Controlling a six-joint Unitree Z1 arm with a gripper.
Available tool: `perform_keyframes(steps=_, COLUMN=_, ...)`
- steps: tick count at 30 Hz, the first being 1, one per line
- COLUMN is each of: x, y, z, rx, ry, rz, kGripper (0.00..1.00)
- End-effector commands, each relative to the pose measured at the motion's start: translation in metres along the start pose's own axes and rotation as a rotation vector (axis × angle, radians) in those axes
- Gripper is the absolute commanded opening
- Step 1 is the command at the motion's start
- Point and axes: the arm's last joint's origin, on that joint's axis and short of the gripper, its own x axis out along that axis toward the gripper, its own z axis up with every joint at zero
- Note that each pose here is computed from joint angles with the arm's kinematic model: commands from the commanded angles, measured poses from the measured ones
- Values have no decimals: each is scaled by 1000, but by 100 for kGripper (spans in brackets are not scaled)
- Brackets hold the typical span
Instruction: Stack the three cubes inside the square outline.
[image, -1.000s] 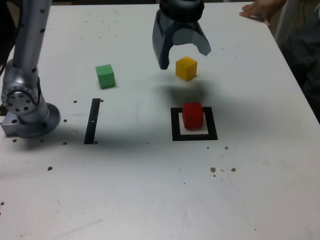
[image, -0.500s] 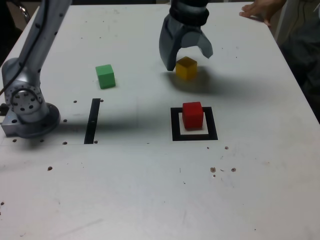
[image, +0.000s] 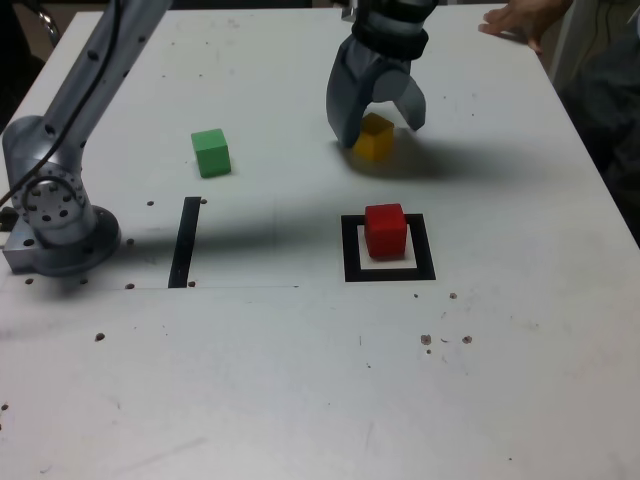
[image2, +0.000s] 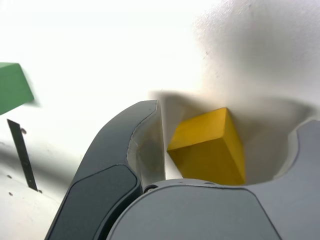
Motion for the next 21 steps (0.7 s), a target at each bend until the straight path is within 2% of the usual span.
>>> perform_keyframes(steps=1, x=1, y=-2, z=2, rx=12, ry=7, rz=-2, kGripper=56)
perform_keyframes(steps=4, x=1, y=-4, z=3, rx=26, ry=2, rz=-1, kGripper=40)
perform_keyframes(steps=7, x=1, y=-6, z=4, rx=37, ry=-3, rz=-1, kGripper=30)
perform_keyframes(steps=21, x=3, y=-10, z=3, rx=49, ry=8, rz=-3, kGripper=29)
